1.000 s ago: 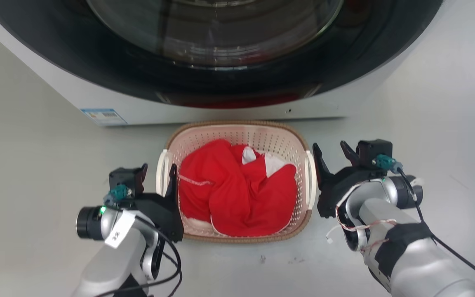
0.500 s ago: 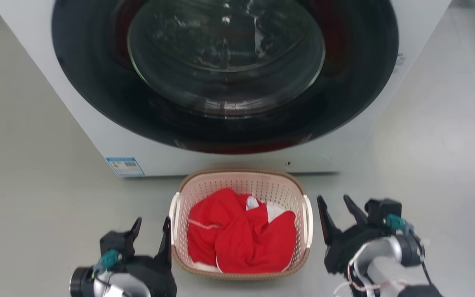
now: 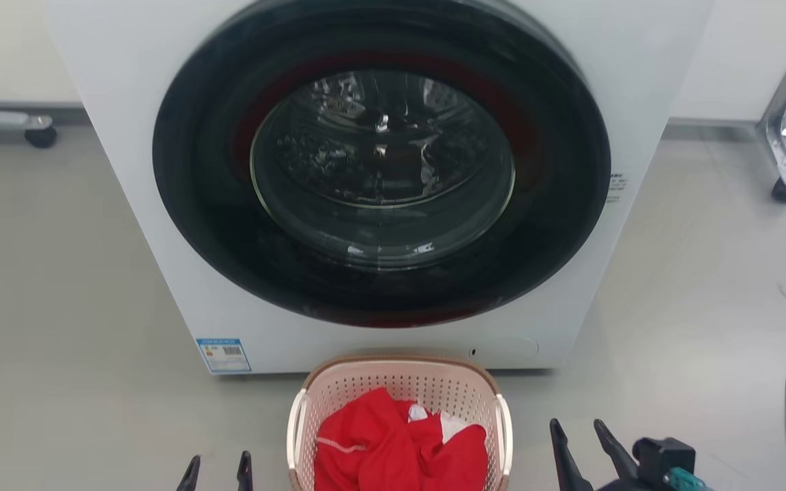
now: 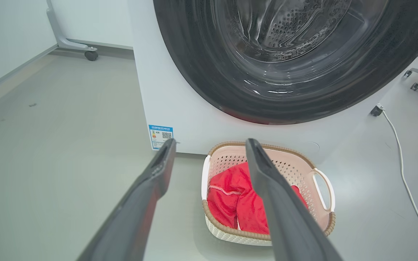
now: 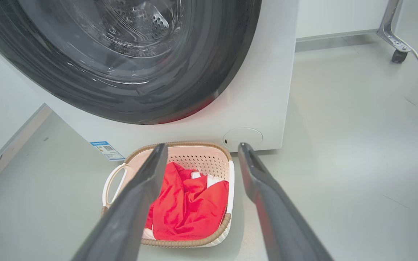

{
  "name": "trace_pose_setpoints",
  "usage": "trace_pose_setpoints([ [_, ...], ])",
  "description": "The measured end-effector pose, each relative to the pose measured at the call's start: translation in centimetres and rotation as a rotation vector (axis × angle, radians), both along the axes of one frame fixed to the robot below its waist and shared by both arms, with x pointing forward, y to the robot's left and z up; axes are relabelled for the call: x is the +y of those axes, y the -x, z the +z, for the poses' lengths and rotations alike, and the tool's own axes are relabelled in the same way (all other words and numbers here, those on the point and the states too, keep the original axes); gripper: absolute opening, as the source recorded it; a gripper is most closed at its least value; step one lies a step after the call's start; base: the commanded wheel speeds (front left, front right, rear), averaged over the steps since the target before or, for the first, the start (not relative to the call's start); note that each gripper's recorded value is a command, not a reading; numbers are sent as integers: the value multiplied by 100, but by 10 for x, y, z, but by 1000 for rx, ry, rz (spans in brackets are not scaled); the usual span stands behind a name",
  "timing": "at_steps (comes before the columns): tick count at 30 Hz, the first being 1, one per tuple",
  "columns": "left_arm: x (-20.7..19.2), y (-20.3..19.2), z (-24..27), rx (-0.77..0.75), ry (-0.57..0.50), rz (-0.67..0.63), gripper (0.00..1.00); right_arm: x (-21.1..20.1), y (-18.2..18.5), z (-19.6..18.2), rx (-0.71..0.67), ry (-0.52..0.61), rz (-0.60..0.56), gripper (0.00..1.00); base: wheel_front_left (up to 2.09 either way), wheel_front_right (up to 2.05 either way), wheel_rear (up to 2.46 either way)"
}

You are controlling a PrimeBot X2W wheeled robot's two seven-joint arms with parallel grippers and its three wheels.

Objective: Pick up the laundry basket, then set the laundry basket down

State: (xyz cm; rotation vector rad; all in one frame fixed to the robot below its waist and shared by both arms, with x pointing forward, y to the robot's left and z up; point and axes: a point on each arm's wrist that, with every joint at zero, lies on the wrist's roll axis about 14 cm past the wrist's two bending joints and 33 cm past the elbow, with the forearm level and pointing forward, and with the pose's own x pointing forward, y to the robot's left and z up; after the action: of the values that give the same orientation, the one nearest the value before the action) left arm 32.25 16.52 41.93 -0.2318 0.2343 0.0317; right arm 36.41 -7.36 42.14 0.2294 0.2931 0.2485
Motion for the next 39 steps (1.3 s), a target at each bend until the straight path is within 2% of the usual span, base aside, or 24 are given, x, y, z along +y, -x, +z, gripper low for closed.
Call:
trace_pose_setpoints([
  [7, 5, 15, 31, -113, -28, 20, 100, -14, 18, 28, -112, -13, -60, 100, 0, 0, 0],
  [20, 1, 13, 65, -229, -74, 10, 100, -25, 23, 59, -239, 8, -111, 100, 0, 0, 0],
  [39, 0, 12, 77, -266, -89, 18, 100, -26, 21, 85, -336, 32, -124, 100, 0, 0, 0],
])
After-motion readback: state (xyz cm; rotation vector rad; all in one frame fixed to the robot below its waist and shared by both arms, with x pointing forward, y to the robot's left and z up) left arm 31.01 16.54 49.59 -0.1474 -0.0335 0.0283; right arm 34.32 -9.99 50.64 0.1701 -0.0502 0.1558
